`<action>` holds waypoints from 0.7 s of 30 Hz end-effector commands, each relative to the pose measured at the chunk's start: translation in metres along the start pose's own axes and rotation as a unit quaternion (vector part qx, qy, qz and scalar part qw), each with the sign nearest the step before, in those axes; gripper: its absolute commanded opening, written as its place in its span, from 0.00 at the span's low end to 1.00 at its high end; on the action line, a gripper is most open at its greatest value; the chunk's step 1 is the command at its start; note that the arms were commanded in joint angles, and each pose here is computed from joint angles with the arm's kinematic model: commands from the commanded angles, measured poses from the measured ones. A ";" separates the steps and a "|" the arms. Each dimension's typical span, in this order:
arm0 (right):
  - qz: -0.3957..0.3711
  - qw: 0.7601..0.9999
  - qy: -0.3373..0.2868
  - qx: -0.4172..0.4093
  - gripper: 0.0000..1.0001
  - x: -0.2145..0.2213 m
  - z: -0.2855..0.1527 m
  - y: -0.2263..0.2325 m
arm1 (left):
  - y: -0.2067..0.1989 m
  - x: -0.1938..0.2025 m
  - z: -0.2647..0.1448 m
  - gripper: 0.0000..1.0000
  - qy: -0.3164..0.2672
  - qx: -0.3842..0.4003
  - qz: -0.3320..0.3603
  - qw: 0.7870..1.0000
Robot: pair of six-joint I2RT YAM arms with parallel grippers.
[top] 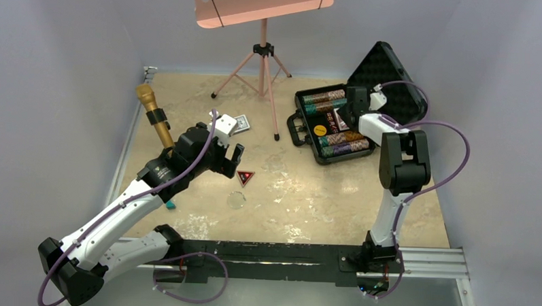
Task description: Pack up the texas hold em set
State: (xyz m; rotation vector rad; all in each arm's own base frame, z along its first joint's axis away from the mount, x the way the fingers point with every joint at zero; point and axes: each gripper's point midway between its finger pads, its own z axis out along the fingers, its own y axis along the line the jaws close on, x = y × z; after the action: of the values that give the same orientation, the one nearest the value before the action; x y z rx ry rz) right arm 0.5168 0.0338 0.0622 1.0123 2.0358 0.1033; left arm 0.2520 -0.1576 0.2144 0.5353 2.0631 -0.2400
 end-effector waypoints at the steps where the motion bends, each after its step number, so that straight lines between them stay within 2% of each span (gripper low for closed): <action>1: -0.018 0.999 0.029 -0.009 0.52 0.006 -0.002 0.006 | 0.002 -0.022 -0.010 1.00 -0.033 -0.003 -0.015 0.999; 8: -0.028 0.999 0.015 -0.026 0.54 -0.008 -0.012 0.015 | 0.002 -0.022 -0.011 1.00 -0.035 -0.003 -0.015 0.999; 13: -0.060 0.998 -0.012 -0.035 0.43 -0.032 -0.021 0.028 | 0.003 -0.023 -0.012 1.00 -0.036 -0.004 -0.015 0.999; 21: -0.145 0.989 0.025 -0.028 0.32 -0.026 0.001 0.038 | 0.004 -0.023 -0.012 1.00 -0.036 -0.005 -0.014 0.999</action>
State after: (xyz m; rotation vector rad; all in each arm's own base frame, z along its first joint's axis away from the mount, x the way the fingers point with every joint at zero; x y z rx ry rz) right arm 0.5451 0.0378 0.0979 0.7986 2.1141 0.0702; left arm 0.2509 -0.1566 0.2169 0.5320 2.0558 -0.2422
